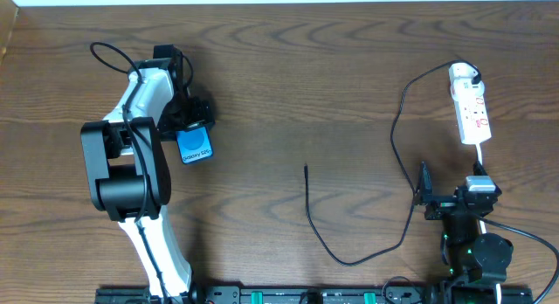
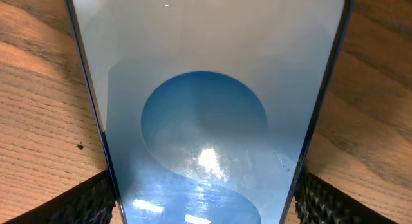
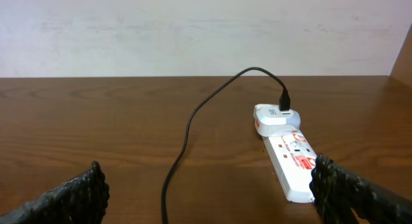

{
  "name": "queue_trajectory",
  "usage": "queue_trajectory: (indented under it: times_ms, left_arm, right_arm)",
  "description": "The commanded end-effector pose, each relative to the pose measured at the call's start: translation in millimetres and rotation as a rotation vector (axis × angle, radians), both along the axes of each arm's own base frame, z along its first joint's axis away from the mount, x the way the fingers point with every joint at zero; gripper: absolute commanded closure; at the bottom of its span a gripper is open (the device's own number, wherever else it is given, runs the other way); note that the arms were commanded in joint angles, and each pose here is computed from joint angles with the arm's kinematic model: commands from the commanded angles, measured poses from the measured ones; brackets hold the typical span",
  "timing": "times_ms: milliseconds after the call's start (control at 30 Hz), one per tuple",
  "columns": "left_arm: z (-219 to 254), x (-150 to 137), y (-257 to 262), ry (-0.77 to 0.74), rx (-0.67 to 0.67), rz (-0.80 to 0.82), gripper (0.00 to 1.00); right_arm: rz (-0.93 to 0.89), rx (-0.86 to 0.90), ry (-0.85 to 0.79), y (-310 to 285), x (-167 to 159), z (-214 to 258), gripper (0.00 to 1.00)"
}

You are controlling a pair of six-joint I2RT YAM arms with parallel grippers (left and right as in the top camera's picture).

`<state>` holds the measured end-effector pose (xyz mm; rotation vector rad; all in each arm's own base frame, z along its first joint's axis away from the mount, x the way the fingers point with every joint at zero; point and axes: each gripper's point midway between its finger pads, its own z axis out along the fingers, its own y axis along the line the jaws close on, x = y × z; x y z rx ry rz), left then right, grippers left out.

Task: Plug charger to phone and switch on socket
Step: 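Lower the left gripper and close it on the phone's long edges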

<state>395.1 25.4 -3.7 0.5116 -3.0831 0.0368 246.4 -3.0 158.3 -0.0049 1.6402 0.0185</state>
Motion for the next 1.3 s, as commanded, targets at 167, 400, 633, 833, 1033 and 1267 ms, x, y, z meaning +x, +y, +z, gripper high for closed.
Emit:
queue_trajectory:
  times_ms: [167,400,633,833,1033,1267]
  left_arm:
    - [-22.4,-20.1,-1.2,0.08,0.004,0.005,0.13]
    - [-26.2,-24.5,-1.6,0.089,0.003,0.005,0.12]
    - [-28.7,-29.0,-1.9,0.102,0.002,0.005,0.13]
    - [-28.9,-27.3,-1.8,0.095,0.002,0.005,0.13]
    - [-28.9,-27.3,-1.8,0.095,0.002,0.005,0.22]
    - [-28.9,-27.2,-1.8,0.094,0.002,0.005,0.29]
  right_arm:
    - [0.0,-0.012,-0.001,0.3,-0.3,-0.2,0.01]
    - [0.0,-0.012,-0.001,0.3,-0.3,-0.3,0.01]
    - [0.001,-0.012,-0.001,0.4,-0.3,-0.2,0.01]
    - [0.0,-0.012,-0.001,0.3,-0.3,-0.2,0.01]
    - [0.0,-0.012,-0.001,0.3,-0.3,-0.2,0.01]
    - [0.0,-0.012,-0.001,0.3,-0.3,-0.2,0.01]
